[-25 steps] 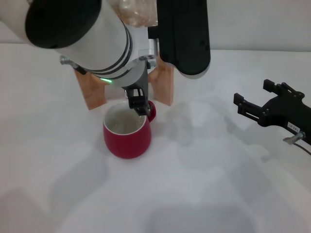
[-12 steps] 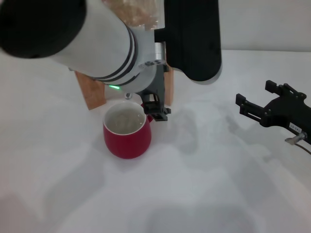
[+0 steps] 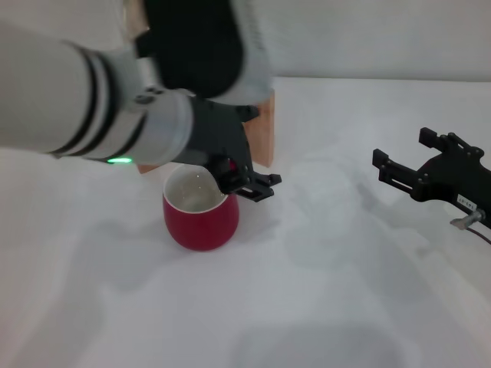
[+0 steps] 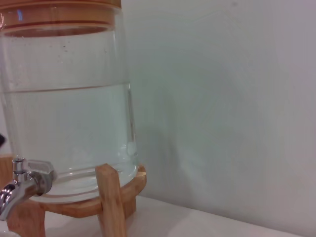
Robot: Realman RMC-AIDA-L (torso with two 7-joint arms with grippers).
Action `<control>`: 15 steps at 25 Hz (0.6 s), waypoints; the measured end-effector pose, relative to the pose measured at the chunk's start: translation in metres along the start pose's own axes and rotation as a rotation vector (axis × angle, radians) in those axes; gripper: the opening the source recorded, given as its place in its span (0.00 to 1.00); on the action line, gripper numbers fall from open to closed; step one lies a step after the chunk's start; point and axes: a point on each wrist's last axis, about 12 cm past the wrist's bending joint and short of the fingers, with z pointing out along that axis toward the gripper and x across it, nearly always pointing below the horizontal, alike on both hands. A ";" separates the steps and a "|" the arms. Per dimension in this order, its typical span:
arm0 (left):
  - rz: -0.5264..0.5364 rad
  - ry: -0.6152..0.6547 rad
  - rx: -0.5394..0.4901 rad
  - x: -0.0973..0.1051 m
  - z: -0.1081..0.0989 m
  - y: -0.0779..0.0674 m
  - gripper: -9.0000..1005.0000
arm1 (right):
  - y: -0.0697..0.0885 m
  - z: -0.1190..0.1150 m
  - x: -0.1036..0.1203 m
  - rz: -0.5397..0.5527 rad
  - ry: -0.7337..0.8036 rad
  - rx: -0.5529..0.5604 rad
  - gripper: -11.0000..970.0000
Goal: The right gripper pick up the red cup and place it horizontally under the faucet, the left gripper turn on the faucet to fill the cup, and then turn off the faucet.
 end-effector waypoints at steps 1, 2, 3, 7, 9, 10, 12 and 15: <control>-0.034 -0.023 -0.001 0.005 -0.004 0.000 0.89 | 0.000 0.000 0.000 -0.001 0.000 0.000 0.90; -0.062 -0.042 0.005 0.010 -0.006 -0.001 0.89 | 0.000 0.000 0.000 -0.001 0.001 0.000 0.90; -0.089 -0.064 0.017 0.013 -0.009 -0.001 0.89 | -0.001 0.000 0.000 -0.002 0.001 0.001 0.90; -0.211 -0.171 0.071 0.032 -0.023 0.000 0.89 | -0.001 0.000 0.000 -0.003 0.002 0.001 0.90; -0.265 -0.209 0.084 0.043 -0.028 -0.001 0.89 | -0.001 -0.001 0.000 -0.003 0.002 0.001 0.90; -0.296 -0.232 0.092 0.049 -0.030 -0.001 0.89 | -0.001 -0.001 0.000 -0.003 0.002 0.001 0.90; -0.353 -0.270 0.102 0.059 -0.034 0.001 0.89 | -0.001 -0.001 0.000 -0.003 0.003 0.001 0.90; -0.471 -0.359 0.137 0.079 -0.040 0.006 0.89 | -0.001 -0.001 0.001 -0.003 0.002 0.001 0.90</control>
